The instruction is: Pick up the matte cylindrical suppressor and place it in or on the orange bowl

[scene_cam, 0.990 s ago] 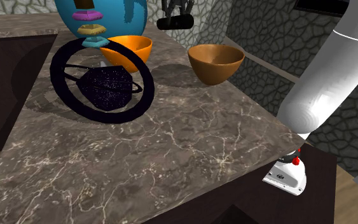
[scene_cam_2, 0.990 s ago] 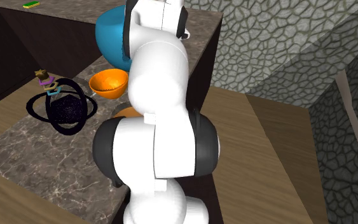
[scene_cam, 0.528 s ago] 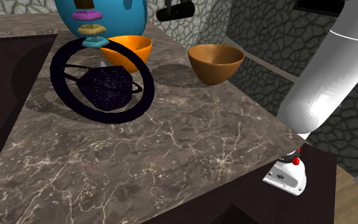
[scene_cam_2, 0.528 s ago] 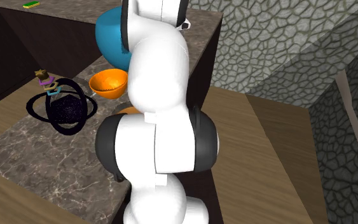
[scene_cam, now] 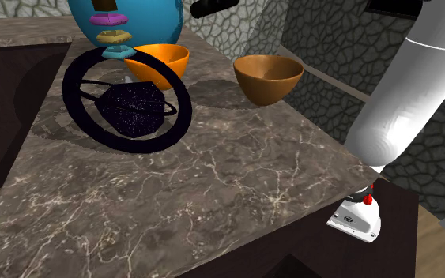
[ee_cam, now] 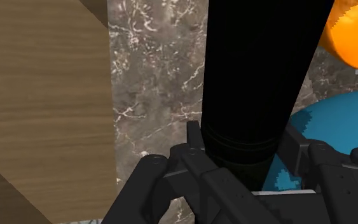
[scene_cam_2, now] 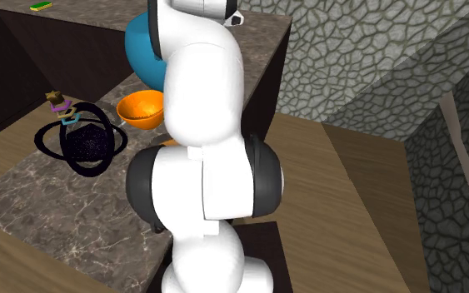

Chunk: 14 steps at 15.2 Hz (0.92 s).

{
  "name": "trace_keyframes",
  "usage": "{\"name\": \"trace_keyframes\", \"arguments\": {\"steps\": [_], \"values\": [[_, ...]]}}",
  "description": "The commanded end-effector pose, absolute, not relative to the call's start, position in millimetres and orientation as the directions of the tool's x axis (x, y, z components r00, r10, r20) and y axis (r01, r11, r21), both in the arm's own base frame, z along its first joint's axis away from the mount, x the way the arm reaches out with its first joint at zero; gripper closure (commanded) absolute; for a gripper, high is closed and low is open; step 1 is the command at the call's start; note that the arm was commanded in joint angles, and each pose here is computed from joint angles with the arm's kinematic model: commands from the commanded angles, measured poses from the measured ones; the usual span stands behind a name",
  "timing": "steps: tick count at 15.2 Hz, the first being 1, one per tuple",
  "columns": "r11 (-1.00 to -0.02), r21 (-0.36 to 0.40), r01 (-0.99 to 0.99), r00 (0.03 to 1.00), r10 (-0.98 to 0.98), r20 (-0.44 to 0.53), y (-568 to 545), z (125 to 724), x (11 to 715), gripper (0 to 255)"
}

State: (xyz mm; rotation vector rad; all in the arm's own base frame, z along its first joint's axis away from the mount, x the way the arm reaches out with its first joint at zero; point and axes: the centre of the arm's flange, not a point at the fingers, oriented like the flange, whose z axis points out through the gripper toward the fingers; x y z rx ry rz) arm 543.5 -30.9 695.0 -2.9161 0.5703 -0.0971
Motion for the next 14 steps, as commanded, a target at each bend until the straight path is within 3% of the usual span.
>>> {"name": "trace_keyframes", "arguments": {"steps": [1, 14], "values": [[-0.912, -0.177, -0.369, 0.925, -0.380, 0.032, -9.4, 696.5, 541.9, 255], [-0.912, -0.177, -0.369, 0.925, -0.380, 0.032, 161.9, 700.2, 532.3, 255]]}}
